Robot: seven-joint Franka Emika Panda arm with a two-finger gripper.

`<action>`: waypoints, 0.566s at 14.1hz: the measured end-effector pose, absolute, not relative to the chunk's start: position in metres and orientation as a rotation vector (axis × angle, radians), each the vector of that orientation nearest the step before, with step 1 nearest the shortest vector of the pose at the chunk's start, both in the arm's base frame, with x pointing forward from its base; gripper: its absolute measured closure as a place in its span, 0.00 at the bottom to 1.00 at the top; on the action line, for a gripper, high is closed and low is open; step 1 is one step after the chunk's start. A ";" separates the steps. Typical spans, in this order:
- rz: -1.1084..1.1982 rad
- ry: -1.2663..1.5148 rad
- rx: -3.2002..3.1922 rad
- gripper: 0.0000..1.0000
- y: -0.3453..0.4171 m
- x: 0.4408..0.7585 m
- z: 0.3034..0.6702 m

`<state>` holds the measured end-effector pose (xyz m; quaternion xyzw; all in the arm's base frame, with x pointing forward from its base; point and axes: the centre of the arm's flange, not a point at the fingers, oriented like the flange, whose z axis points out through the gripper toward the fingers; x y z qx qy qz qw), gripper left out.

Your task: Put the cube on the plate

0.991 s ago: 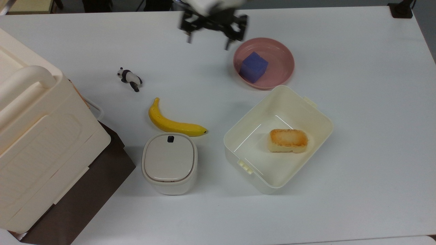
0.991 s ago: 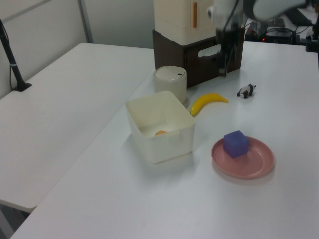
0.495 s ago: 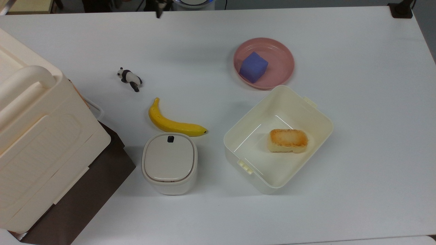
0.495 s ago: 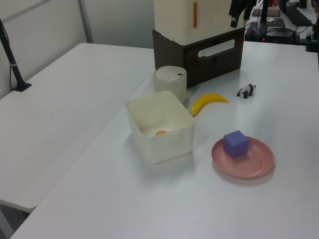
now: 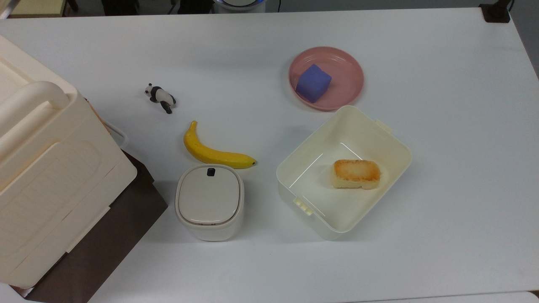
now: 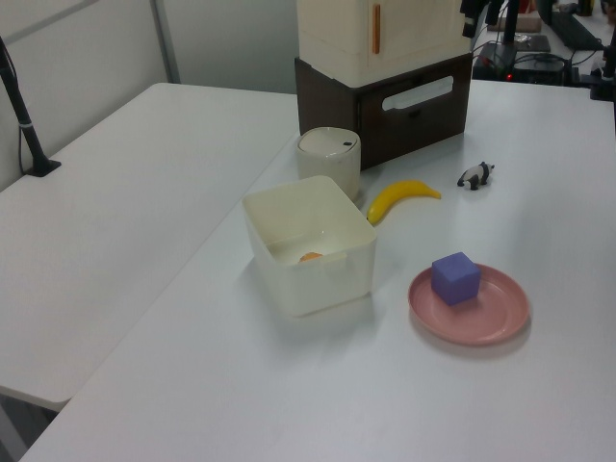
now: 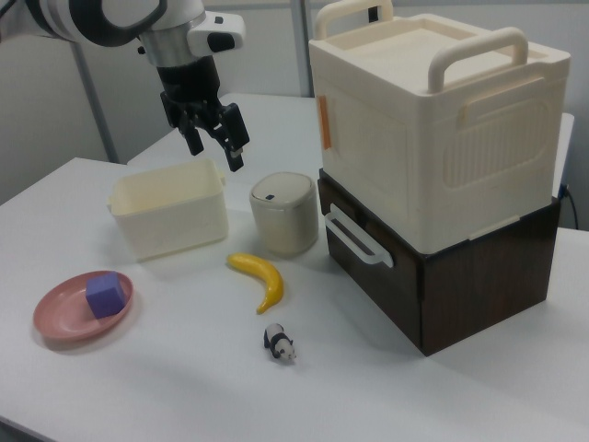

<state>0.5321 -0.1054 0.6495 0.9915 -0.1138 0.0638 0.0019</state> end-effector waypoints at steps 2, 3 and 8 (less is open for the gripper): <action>0.194 -0.311 3.119 0.00 -0.105 0.532 0.649; 0.194 -0.284 3.122 0.00 -0.105 0.532 0.649; 0.175 -0.214 3.128 0.00 -0.105 0.531 0.647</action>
